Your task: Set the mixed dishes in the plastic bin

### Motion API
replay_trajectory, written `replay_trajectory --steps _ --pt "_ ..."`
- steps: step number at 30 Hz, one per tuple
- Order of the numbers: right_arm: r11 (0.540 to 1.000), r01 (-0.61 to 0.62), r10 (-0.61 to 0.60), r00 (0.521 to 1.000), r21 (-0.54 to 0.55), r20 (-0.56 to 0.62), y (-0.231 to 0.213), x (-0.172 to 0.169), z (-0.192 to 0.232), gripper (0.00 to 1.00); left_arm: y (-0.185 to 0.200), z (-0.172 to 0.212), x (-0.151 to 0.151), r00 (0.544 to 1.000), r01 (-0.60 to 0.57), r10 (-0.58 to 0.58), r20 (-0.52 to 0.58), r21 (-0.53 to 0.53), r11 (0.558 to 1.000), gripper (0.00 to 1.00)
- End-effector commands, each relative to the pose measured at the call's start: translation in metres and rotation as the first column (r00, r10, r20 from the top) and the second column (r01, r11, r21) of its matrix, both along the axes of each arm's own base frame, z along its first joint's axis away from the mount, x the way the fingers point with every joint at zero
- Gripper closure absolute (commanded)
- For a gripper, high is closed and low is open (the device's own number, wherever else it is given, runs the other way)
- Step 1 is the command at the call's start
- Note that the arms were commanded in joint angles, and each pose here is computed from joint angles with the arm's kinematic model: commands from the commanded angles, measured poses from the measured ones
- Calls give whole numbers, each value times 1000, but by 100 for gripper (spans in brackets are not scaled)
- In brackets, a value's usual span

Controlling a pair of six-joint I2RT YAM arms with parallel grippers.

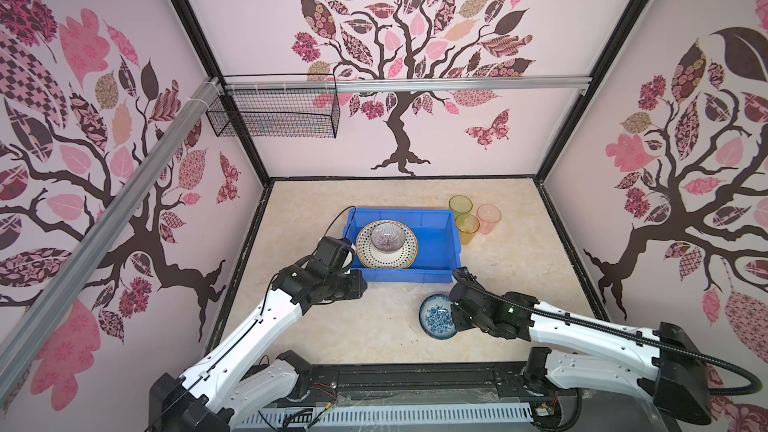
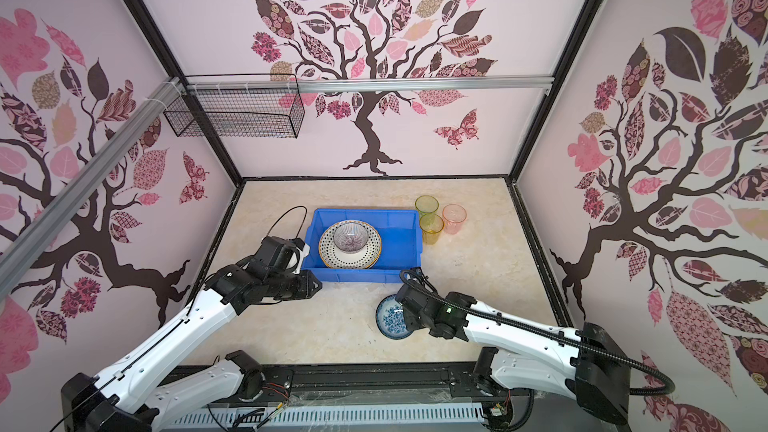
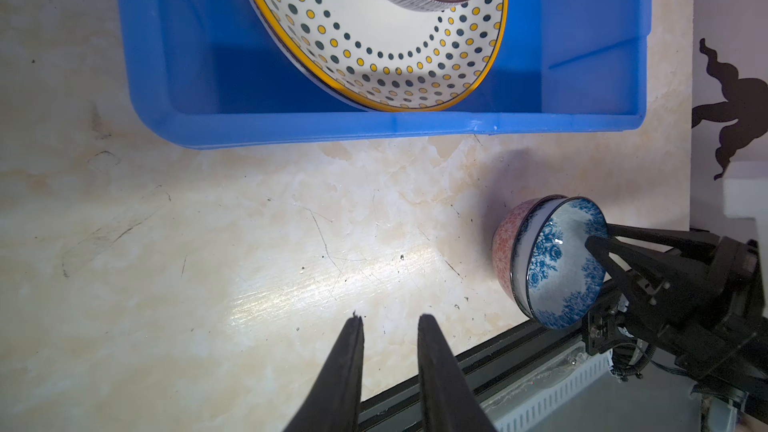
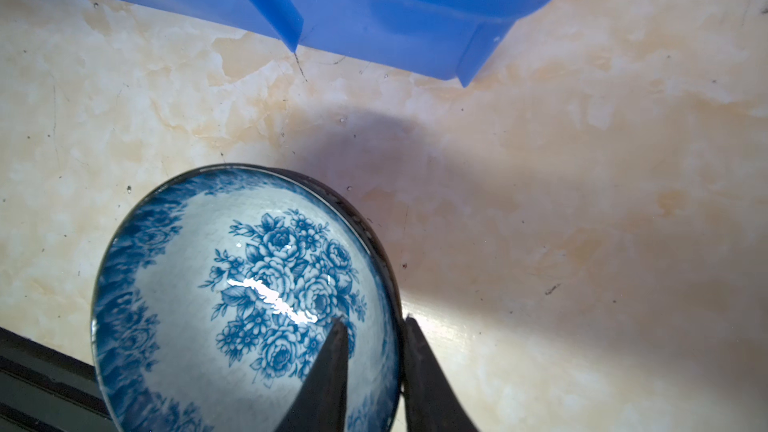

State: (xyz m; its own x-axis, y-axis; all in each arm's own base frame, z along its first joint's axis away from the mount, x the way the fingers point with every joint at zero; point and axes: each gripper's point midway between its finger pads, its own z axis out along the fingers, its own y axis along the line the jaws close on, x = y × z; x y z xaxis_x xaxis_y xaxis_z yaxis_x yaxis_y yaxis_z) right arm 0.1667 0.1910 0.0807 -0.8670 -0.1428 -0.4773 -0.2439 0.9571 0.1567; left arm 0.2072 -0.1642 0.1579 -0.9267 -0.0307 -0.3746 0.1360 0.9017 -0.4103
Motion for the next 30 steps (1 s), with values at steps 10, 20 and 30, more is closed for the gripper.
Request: replay_trajectory --steps 10,20,30 --pt "1000 -3 3 1000 -4 19 5 5 6 81 0 -15 -2 1000 12 -11 -24 16 1000 73" --pt "1000 -8 8 1000 -2 18 5 5 7 88 0 -18 -2 1000 10 -10 -29 16 1000 73" --pt "1000 -12 12 1000 1 21 5 4 10 95 -1 -18 -2 1000 11 -10 -30 15 1000 73"
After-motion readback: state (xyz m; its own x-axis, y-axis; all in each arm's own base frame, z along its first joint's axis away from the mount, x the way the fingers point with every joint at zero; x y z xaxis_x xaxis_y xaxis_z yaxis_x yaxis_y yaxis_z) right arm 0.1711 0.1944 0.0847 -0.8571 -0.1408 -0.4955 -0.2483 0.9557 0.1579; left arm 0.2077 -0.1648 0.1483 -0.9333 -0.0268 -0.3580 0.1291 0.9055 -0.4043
